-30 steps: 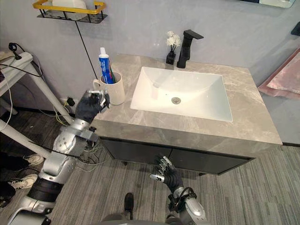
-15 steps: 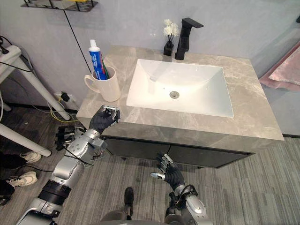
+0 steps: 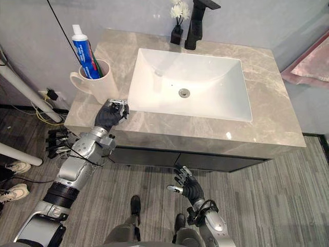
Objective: Organize washtable
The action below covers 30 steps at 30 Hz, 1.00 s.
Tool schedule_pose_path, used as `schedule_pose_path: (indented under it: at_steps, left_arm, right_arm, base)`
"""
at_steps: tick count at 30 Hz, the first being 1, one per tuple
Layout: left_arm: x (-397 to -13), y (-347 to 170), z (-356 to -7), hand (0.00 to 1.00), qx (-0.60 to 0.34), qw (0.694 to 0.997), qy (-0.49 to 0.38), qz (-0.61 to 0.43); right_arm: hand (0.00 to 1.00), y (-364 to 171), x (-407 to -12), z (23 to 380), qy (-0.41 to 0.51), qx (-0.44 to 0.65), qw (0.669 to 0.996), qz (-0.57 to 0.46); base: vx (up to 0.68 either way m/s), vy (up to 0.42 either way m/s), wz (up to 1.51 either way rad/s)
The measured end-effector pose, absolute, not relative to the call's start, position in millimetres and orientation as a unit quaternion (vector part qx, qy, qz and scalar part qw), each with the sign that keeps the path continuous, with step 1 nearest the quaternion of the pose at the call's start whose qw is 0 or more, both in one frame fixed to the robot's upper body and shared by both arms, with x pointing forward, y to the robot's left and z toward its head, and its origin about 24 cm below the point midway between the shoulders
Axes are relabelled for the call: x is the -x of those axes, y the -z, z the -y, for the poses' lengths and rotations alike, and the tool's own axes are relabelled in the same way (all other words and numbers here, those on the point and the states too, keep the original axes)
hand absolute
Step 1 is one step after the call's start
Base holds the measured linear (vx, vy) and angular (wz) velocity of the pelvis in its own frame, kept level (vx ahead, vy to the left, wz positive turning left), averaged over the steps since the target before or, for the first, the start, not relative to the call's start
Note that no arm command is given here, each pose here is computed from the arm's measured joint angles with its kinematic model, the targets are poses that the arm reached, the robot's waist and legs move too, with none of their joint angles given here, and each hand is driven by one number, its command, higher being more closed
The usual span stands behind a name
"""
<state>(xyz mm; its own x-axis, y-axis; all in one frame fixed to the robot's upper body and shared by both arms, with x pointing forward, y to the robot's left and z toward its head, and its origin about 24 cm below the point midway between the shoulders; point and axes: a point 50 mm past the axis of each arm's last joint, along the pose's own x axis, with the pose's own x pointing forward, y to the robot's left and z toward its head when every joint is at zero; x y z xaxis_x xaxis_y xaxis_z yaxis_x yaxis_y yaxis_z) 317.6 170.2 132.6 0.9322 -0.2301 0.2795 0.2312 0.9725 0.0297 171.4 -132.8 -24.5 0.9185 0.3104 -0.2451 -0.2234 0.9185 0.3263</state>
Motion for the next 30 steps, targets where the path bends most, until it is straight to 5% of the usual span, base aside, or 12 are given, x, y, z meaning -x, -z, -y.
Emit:
schedule_pose_path:
  at_steps: [18,30]
  left_arm:
    - [-301,-137,-236,1.00,-0.005,0.986,0.004,0.167]
    - [-294,-137,-234,1.00,0.012,0.983,-0.002,0.181]
  right_arm:
    - [0.00,23,-174,142,-0.121,-0.137,0.973,-0.142]
    - [0.00,15,-176,144,-0.118,-0.135,0.976,-0.123]
  base:
    - [0.00,-0.001,0.00]
    - [0.00,0.001,0.02]
